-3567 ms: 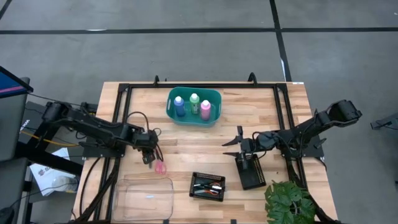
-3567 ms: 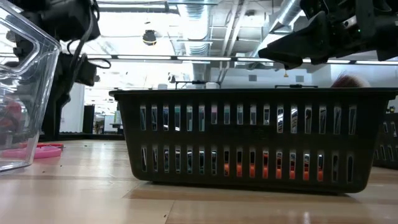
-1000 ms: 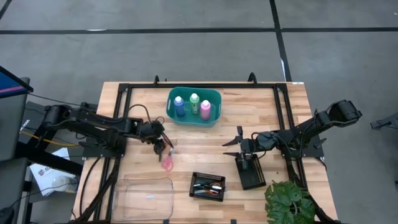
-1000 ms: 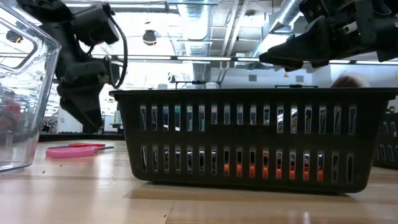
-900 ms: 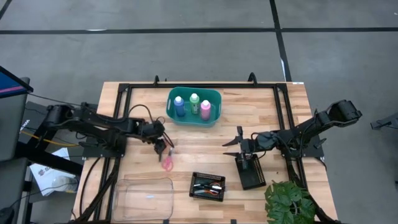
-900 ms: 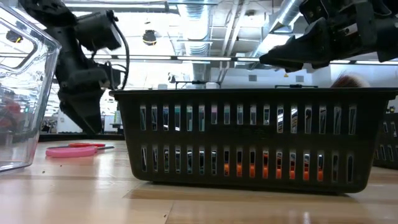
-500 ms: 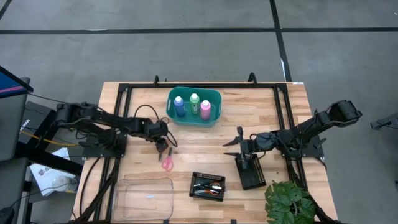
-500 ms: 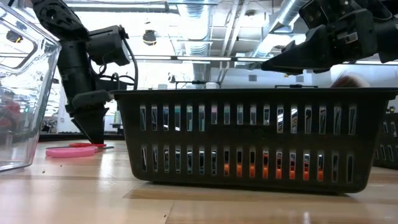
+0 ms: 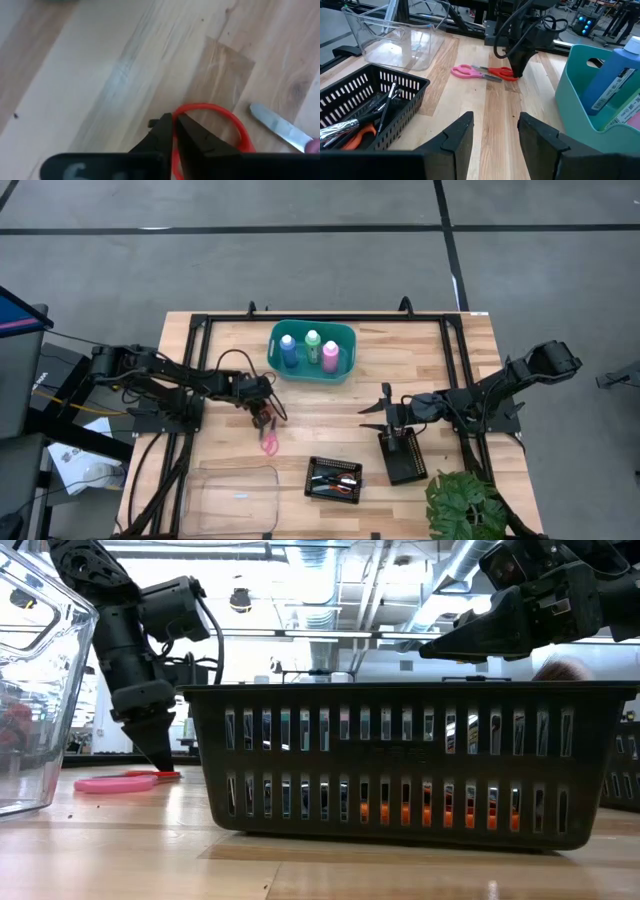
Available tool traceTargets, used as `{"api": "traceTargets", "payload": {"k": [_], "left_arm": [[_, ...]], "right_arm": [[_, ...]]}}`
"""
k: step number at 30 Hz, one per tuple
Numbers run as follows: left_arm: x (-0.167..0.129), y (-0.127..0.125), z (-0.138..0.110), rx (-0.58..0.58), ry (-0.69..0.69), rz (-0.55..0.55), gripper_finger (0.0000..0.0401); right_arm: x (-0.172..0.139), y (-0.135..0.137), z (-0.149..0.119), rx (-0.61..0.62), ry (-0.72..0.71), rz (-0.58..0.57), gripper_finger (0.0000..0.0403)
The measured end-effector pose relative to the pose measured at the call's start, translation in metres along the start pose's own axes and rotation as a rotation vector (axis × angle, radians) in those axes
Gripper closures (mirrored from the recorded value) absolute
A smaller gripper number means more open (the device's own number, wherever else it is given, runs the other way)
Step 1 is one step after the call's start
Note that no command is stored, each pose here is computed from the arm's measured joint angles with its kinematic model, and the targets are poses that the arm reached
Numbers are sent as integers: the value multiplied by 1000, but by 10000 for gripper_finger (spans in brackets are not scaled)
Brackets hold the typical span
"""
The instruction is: Pick & Place Paint Supplies
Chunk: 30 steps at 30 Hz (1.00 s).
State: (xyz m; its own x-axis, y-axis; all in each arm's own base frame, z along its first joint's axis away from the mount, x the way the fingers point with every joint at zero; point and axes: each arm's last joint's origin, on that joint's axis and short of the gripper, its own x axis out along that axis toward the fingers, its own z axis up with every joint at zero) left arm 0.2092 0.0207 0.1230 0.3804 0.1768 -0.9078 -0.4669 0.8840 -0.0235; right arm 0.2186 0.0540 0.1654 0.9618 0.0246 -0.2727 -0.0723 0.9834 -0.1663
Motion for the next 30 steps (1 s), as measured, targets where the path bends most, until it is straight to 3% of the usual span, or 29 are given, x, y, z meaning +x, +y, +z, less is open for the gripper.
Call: {"api": "traceTargets", "payload": {"k": [12, 17, 20, 25, 30], "left_arm": [[-35, -7, 6, 11, -201, -41, 400], [-44, -13, 4, 180, -178, -219, 400], [-45, -21, 1, 343, -186, -273, 397], [-42, -36, -5, 593, -208, -272, 363], [-33, -34, -9, 646, -145, -198, 293]], "right_arm": [[0, 0, 1, 3, -12, -1, 259], [0, 0, 1, 3, -11, -1, 259], [0, 0, 1, 3, -11, -2, 259], [0, -2, 1, 6, -6, -8, 259], [0, -2, 0, 6, -2, -8, 259]]}}
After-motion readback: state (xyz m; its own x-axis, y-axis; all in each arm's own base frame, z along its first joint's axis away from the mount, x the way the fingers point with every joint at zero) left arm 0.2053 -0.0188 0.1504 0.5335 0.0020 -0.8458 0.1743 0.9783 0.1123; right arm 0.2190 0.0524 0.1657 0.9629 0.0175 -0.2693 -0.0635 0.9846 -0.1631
